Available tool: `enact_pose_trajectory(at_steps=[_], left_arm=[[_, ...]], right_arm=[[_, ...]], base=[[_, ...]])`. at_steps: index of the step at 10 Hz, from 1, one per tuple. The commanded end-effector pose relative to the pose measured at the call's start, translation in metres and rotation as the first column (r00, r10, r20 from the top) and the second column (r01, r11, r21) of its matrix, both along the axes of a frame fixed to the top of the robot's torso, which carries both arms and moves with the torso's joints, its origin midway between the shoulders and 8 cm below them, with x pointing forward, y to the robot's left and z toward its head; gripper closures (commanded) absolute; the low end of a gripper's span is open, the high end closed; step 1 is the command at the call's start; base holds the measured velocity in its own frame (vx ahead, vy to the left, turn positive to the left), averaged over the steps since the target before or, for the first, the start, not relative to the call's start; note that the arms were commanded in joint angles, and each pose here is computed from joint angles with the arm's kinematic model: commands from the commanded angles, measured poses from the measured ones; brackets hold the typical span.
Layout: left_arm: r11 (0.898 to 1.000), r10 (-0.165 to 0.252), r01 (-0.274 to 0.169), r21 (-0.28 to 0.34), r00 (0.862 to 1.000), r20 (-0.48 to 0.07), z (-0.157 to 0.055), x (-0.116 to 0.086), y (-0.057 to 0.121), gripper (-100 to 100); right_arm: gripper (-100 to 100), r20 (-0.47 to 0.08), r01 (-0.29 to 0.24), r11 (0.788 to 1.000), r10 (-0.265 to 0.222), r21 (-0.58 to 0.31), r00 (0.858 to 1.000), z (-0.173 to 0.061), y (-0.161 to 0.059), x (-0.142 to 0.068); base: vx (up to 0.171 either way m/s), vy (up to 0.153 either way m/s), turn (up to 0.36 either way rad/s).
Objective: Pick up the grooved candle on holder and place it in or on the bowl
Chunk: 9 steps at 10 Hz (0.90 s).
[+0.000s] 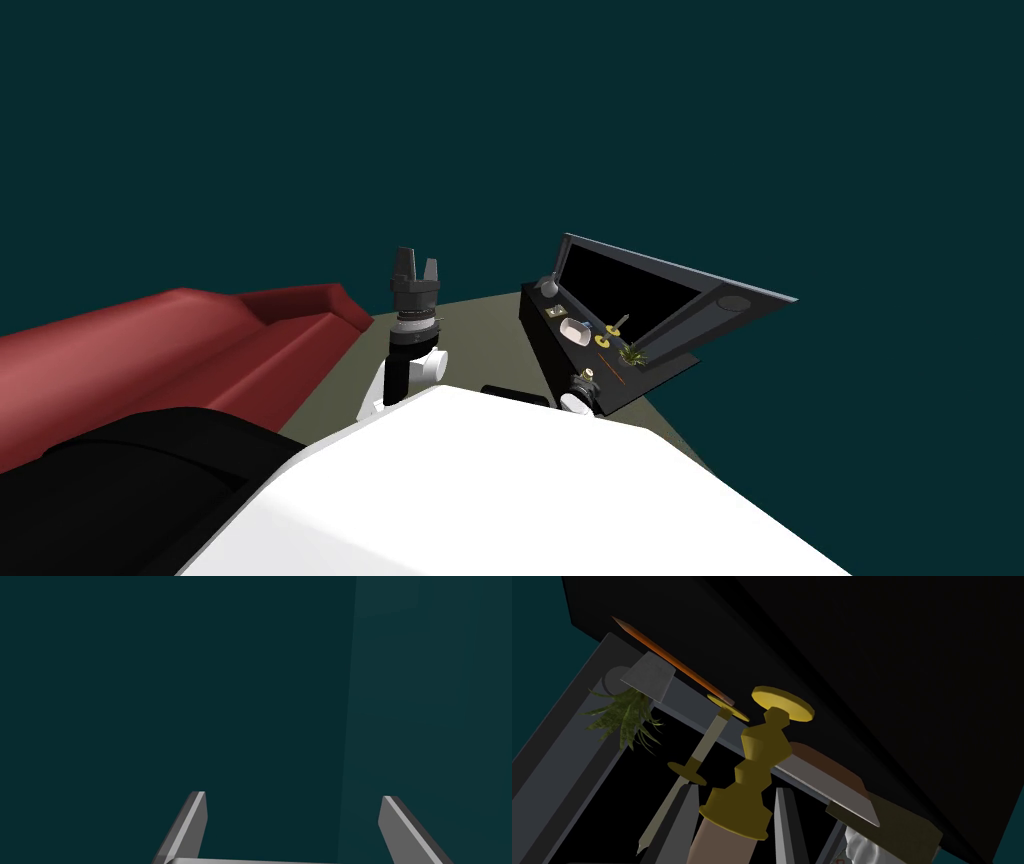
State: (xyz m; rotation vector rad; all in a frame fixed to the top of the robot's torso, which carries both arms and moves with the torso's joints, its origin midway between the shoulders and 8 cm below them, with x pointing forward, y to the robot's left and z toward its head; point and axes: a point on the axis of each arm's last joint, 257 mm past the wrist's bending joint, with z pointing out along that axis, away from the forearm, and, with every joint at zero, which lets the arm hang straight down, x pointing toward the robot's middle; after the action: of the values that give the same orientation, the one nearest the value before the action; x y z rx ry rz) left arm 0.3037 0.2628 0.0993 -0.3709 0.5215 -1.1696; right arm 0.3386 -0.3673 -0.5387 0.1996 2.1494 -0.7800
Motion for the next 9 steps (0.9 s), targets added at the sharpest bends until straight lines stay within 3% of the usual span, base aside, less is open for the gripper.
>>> enact_pose_trajectory(at_steps=[1,2,6,9], left_arm=[[1.000,0.000,0.000,0.000,1.000,0.000,0.000,0.000,0.000,0],[1.000,0.000,0.000,0.000,1.000,0.000,0.000,0.000,0.000,0],[1.000,0.000,0.000,0.000,1.000,0.000,0.000,0.000,0.000,0],[1.000,0.000,0.000,0.000,1.000,0.000,0.000,0.000,0.000,0]], right_arm=[[100,-0.009,0.003,1.000,-0.003,-0.009,1.000,0.004,0.001,0.012],[100,-0.009,0.003,1.000,-0.003,-0.009,1.000,0.004,0.001,0.012],[100,0.007,0.015,1.000,-0.015,0.001,1.000,0.022,-0.006,0.052],[100,0.007,0.015,1.000,-0.015,0.001,1.000,0.022,-0.006,0.052]], base=[[-0.058,0.045,0.003],[-0.039,0.036,0.003],[0.009,0.045,-0.008],[0.049,0.007,0.002]])
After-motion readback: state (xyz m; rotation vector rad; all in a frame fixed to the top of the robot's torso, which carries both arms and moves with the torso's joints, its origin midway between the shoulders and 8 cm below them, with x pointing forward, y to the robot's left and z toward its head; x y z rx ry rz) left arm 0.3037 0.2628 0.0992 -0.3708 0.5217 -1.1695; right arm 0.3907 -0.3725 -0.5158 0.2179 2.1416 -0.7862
